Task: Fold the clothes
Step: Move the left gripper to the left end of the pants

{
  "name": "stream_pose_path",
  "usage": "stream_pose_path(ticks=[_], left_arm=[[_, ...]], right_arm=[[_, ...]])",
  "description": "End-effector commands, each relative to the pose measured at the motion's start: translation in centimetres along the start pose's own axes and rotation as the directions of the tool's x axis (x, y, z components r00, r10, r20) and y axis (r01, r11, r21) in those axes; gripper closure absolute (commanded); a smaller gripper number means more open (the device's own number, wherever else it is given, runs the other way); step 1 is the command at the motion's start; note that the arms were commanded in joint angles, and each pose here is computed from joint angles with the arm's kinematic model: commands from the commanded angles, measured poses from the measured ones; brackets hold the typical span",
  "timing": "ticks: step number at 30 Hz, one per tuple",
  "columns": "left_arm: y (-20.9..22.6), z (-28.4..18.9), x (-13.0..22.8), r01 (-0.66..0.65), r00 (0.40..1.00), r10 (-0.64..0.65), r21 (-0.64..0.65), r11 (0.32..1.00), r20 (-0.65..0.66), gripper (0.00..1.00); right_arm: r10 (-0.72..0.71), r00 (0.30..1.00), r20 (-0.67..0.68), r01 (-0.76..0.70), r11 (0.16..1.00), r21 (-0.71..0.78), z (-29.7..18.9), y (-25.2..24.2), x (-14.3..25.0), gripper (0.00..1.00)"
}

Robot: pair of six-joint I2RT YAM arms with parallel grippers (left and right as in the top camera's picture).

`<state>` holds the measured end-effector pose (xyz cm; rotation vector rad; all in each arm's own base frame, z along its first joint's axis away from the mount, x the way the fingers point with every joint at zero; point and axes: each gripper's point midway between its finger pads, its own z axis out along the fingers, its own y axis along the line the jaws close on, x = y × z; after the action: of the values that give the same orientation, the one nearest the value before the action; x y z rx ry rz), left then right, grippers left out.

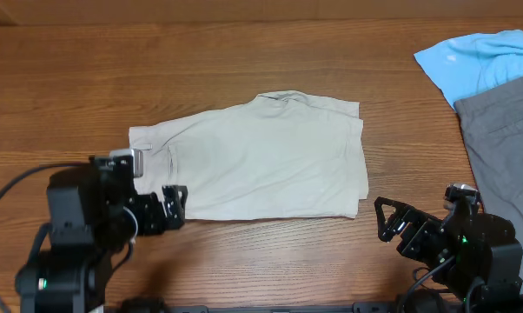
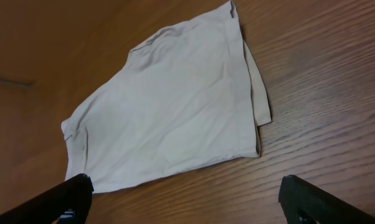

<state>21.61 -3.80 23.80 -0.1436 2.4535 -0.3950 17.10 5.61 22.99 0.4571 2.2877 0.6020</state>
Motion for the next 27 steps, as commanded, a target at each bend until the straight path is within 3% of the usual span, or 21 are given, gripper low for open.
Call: stream_pose_path(ticks=[1,11,18,21,24,27], left_arm=[[1.9,0.7,-1.6,0.003,1.0,-0.002,-0.088,0.996,0.015,0.0],[10.1,6.4,-4.1,0.235,0.963,-0.259,-0.248,0.94,-0.069,0.0],[12.3,8.9,-7.9,0.366,0.931,-0.366,-0.033,0.93,0.007,0.0],[15.1,9.4,-8.4,0.382,0.924,-0.379,-0.104,0.918,0.05,0.0],[17.2,10.3,-6.8,0.395,0.916,-0.401,-0.207,0.895,0.009,0.0],[17.0,11.8,-6.8,0.256,0.963,-0.266,-0.151,0.955,-0.044,0.0]], right_arm=[[0.001,1.0,0.023,-0.001,1.0,-0.003,-0.4,0.3,-0.6,0.0],[0.001,1.0,0.023,-0.001,1.0,-0.003,-0.4,0.3,-0.6,0.0],[0.001,1.0,0.023,-0.001,1.0,-0.003,-0.4,0.3,-0.6,0.0],[0.001,1.0,0.023,-0.001,1.0,-0.003,-0.4,0.3,-0.6,0.0],[0.001,1.0,0.023,-0.001,1.0,-0.003,-0.4,0.3,-0.6,0.0],[0.001,1.0,0.023,-0.001,1.0,-0.003,-0.4,0.3,-0.6,0.0]])
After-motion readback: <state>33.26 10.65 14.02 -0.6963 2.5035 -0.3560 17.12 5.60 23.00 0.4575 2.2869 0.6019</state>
